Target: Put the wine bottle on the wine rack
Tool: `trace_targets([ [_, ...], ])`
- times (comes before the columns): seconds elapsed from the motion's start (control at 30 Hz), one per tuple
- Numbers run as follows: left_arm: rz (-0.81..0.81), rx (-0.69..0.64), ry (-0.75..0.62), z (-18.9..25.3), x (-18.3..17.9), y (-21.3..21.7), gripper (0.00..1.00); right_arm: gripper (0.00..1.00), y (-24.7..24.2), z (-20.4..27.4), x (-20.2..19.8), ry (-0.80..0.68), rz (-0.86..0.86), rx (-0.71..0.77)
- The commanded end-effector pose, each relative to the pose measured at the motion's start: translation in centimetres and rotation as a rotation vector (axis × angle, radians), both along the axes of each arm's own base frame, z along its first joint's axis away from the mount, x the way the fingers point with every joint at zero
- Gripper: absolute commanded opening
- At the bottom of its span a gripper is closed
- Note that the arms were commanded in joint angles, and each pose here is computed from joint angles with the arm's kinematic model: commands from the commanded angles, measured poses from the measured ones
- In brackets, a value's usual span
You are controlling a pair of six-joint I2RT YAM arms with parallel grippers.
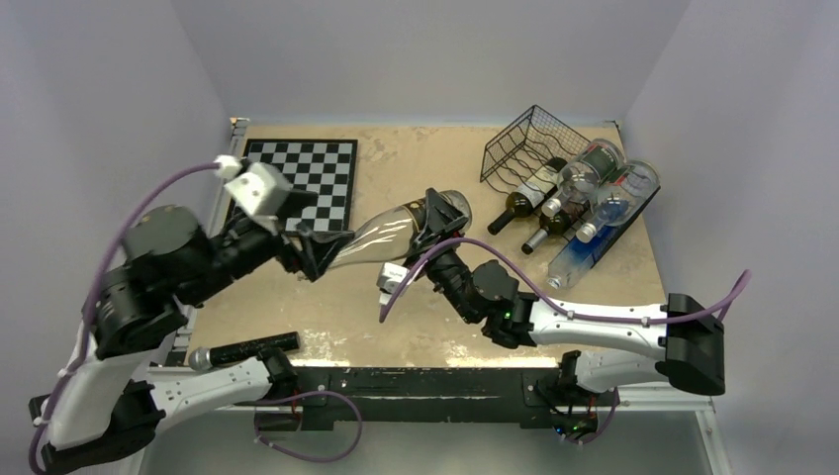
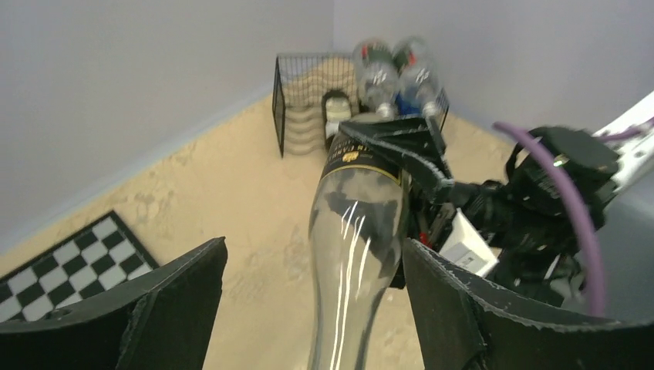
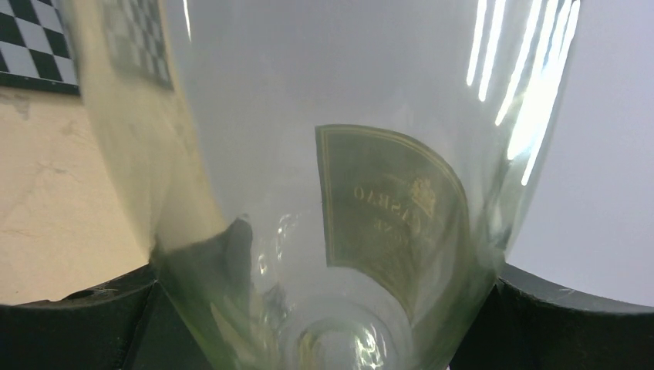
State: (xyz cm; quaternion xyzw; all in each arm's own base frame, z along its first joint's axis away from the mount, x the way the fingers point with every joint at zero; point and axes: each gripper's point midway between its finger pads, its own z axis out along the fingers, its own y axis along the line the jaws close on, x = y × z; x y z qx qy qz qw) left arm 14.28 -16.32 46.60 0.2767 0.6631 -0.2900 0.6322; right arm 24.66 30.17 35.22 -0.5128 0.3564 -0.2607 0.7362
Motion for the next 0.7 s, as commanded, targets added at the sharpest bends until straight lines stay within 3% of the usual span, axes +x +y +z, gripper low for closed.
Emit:
trace_targets([
  [0.0,0.019,0.224,0.094,-4.1,1.0,-0.2,0.87,0.00,-1.4,6.6,-1.3,-0.092,0.010,0.209],
  [0.3,-0.083,0.447,0.263,-10.6,-0.5,-0.7,0.87,0.00,-0.8,6.0,-1.5,-0.080,0.015,0.192],
  [0.67,-0.146,0.566,0.291,-14.2,-0.7,-1.0,0.73,0.00,-0.7,6.1,-2.2,-0.065,0.044,0.201],
])
